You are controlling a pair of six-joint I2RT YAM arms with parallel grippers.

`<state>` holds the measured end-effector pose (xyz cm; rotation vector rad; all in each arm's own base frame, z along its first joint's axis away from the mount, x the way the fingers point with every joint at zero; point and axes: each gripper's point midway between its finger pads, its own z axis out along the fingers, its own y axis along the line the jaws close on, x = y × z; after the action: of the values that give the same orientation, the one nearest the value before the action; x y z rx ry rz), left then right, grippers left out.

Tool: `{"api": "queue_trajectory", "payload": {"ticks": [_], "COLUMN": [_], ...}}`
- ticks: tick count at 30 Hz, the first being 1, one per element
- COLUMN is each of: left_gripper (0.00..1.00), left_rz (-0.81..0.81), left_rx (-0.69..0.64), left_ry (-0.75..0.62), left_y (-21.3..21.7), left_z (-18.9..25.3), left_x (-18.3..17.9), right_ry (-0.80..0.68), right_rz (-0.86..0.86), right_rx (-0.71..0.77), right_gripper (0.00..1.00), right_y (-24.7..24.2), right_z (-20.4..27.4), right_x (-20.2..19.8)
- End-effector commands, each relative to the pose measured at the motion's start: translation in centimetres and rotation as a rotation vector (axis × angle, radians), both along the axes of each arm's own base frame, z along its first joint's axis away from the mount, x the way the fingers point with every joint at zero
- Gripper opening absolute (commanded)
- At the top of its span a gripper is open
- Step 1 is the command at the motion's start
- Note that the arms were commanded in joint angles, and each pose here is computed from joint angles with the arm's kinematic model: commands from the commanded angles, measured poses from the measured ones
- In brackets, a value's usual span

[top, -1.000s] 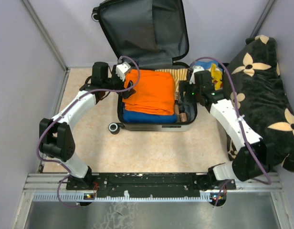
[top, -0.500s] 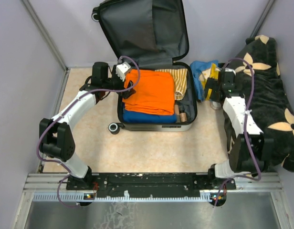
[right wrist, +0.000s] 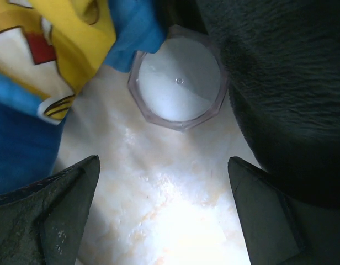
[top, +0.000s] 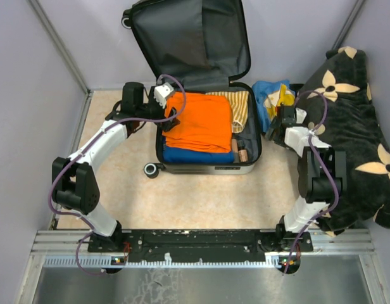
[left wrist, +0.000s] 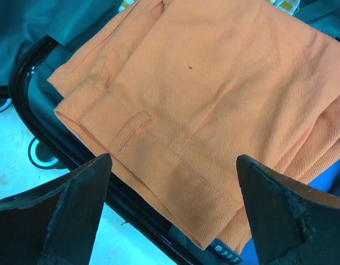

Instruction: Pack the luggage

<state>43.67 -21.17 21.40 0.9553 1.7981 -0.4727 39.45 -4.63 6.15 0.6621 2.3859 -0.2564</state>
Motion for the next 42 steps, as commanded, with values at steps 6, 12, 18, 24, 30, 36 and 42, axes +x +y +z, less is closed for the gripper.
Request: {"api": "queue_trajectory", "payload": {"ticks": [6,12,18,24,30,36,42], "left_gripper": [1.0,1.0,1.0,1.0,1.0,1.0,1.0], "left_rz": [-0.022,-0.031,-0.033,-0.037,-0.038,-0.046,-0.053], "left_rx": [0.009,0.011,0.012,0.014,0.02,0.019,0.023], "left_ry": [-0.031,-0.018,-0.01,-0.005,-0.015,-0.017,-0.02], "left_y": [0.0,-0.2,-0.4,-0.5,-0.4,-0.3,-0.3], "left_z": [1.6,1.2,1.0,0.7,1.0,1.0,1.0], "left_x": [0.3,0.7,1.0,1.1,1.0,0.6,0.1], "right_ry": [-0.095,-0.121,-0.145,-0.182,-0.178,-0.176,-0.19], "right_rz": [-0.228,-0.262,-0.242,-0.184,-0.143,-0.092,-0.033], "right_rx": [-0.019,-0.032,-0.025,-0.018,-0.004,0.038,0.103], "right_gripper": [0.99,0.99,0.98,0.9,0.69,0.51,0.49], "right_y": [-3.6,-5.6,-6.3,-5.9,-5.3,-3.9,-1.8], "right_z": [-1.1,-1.2,-1.4,-1.3,-0.6,0.7,3.0], "right_x": [3.0,4.4,5.8,7.3,6.8,4.3,0.8]}}
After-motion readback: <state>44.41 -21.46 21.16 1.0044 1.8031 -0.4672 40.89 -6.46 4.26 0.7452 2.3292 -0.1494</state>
